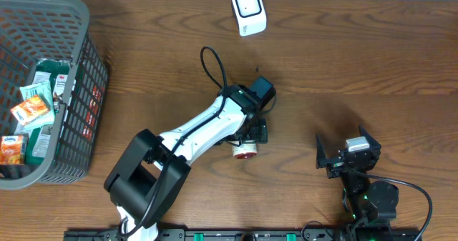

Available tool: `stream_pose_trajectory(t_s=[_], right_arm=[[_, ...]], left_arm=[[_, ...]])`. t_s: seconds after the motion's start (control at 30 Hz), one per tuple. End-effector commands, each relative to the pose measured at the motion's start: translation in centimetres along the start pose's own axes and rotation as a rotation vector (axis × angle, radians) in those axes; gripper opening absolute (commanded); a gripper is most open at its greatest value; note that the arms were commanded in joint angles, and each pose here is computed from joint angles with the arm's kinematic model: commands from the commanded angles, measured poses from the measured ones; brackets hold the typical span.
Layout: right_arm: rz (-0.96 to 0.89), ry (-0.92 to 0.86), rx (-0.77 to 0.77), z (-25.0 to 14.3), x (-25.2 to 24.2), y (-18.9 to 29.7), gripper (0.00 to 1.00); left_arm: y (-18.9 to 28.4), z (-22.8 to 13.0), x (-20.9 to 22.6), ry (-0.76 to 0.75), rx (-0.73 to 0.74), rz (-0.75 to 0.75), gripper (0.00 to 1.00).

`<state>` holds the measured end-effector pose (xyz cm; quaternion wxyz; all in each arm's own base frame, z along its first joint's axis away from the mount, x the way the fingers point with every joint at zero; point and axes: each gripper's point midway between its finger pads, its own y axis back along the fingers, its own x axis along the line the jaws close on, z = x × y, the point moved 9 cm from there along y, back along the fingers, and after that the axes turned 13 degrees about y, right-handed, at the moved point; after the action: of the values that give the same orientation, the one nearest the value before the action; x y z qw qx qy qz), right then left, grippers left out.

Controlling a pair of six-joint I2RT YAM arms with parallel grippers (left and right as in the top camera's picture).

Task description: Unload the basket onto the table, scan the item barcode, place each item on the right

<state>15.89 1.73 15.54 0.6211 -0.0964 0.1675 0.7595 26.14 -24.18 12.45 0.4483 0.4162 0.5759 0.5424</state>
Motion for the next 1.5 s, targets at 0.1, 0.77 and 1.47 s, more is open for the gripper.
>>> stream_pose_trajectory(t_s=[0.1, 0.77, 1.47], right_arm=[[-0.004, -0.014, 0.002, 0.0, 0.0, 0.0, 0.99], [-0.004, -0.014, 0.002, 0.0, 0.0, 0.0, 0.99], [-0.004, -0.015, 0.002, -0.1, 0.0, 0.0, 0.99]], left_arm=[[-1.2, -0.7, -0.1, -0.031, 0.028, 0.029, 0.84], [-1.3, -1.4, -1.0, -0.042, -0.040, 0.042, 0.79], [-2.9, -1.3, -0.6, 0.007, -0.062, 0.017, 0.64]])
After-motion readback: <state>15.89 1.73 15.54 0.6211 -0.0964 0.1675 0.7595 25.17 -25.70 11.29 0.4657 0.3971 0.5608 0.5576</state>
